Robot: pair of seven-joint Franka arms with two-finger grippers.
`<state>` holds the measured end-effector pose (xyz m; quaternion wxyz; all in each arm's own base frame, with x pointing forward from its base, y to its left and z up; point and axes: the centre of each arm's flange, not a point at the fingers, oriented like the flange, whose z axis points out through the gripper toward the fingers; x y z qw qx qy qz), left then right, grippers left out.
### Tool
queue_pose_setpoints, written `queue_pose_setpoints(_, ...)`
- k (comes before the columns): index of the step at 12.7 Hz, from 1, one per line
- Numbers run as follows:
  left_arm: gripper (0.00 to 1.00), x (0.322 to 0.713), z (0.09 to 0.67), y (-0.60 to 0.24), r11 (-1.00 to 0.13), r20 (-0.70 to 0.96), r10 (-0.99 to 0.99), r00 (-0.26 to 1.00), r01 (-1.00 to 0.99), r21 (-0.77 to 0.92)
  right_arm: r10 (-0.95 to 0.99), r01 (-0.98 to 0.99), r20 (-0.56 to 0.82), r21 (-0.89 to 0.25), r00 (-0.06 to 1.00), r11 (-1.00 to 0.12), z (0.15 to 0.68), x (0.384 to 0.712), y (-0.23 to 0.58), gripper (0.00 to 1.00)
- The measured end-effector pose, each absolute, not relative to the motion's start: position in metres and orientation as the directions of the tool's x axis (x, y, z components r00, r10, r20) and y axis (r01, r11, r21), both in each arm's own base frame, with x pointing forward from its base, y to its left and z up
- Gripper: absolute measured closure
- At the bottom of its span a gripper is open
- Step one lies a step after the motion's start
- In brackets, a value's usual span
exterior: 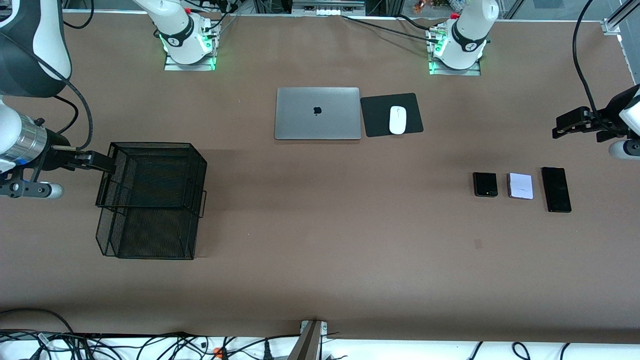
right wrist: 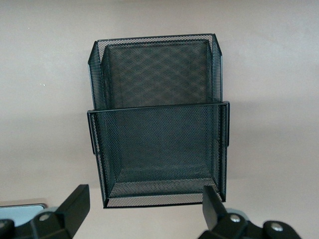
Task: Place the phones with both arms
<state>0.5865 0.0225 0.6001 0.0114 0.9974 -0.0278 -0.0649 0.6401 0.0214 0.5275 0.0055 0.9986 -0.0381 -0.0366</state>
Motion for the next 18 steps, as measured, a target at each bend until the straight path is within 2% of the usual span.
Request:
queue_pose_setpoints(11, 0.0, 0.584, 0.572, 0.029, -0.999, -0.189, -0.051, 0.981, -0.049, 0.017, -0.077, -0.076, -0.071, 0.014, 0.994, -0.997, 0.528, 0.641, 0.021, 0.0)
queue_pose_setpoints(14, 0.0, 0.587, 0.541, 0.034, -0.998, -0.194, -0.061, 0.979, -0.063, -0.007, -0.077, -0.076, -0.071, 0.014, 0.995, -0.997, 0.528, 0.641, 0.021, 0.0)
queue_pose_setpoints(18, 0.0, 0.591, 0.467, 0.057, -0.997, -0.183, -0.079, 0.98, -0.08, 0.0, -0.077, -0.077, -0.071, 0.013, 0.994, -0.997, 0.528, 0.641, 0.021, 0.0)
